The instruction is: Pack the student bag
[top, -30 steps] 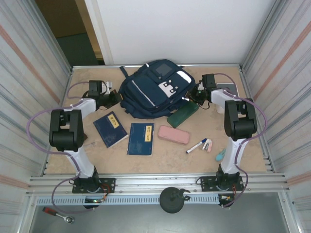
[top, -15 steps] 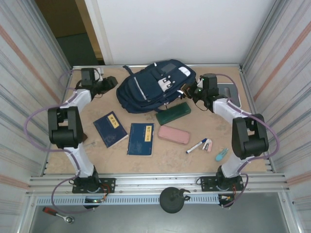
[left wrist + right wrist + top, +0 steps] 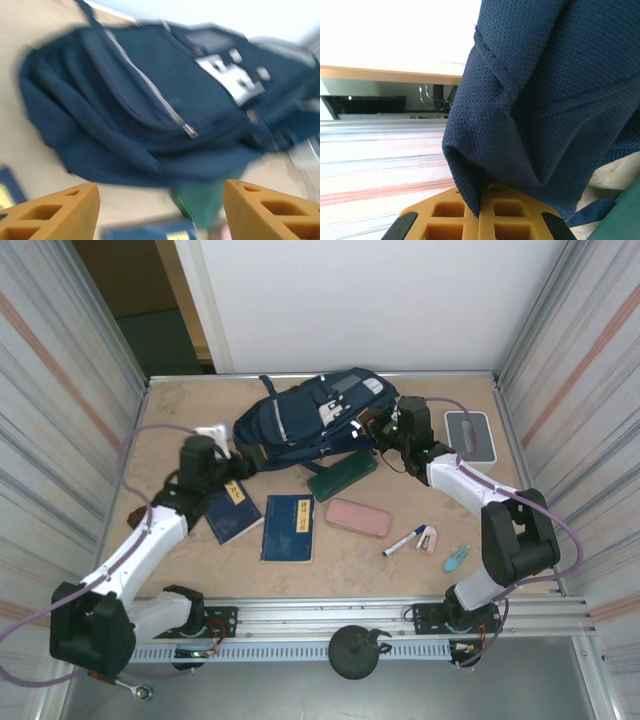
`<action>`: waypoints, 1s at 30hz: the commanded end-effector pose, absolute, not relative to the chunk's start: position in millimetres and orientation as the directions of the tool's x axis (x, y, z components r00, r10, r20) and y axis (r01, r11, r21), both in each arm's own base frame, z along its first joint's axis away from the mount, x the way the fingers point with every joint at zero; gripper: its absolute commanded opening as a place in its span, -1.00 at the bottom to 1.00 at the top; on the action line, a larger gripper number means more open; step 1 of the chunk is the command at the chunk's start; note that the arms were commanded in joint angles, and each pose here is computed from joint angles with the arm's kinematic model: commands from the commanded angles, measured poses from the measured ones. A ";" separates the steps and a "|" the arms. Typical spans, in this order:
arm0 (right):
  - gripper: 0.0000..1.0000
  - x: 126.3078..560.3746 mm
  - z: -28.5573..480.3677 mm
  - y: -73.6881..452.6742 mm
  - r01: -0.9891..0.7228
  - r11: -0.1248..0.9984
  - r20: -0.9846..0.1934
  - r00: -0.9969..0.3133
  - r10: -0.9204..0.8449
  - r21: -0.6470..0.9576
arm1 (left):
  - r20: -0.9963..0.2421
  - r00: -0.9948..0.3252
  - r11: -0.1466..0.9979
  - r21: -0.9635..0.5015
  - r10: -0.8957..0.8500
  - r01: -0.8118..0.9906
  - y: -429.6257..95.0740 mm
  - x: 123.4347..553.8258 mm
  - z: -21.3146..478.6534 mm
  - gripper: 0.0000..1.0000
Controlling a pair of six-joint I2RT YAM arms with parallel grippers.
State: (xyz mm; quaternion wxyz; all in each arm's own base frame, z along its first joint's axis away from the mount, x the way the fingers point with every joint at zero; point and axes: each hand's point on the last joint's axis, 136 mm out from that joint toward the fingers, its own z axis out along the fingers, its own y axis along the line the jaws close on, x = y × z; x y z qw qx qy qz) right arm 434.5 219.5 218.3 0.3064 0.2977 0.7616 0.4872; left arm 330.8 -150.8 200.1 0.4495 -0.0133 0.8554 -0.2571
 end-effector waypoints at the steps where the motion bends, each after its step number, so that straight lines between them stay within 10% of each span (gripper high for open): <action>1: -1.00 439.9 276.0 237.7 0.008 0.263 -0.201 -0.622 0.756 0.965 | -0.816 -0.558 0.900 -0.345 -0.148 0.267 -178.2 311.7 188.3 0.27; 11: -1.00 441.8 276.3 257.3 -0.005 0.241 -0.183 -0.669 0.721 0.970 | -0.889 -0.454 0.867 -0.184 0.054 0.463 -281.1 319.5 169.6 -0.08; 30: -1.00 439.9 270.8 256.5 0.002 0.235 -0.168 -0.691 0.703 0.972 | -0.893 -0.447 0.940 -0.114 0.044 0.321 -282.3 384.6 140.4 -0.28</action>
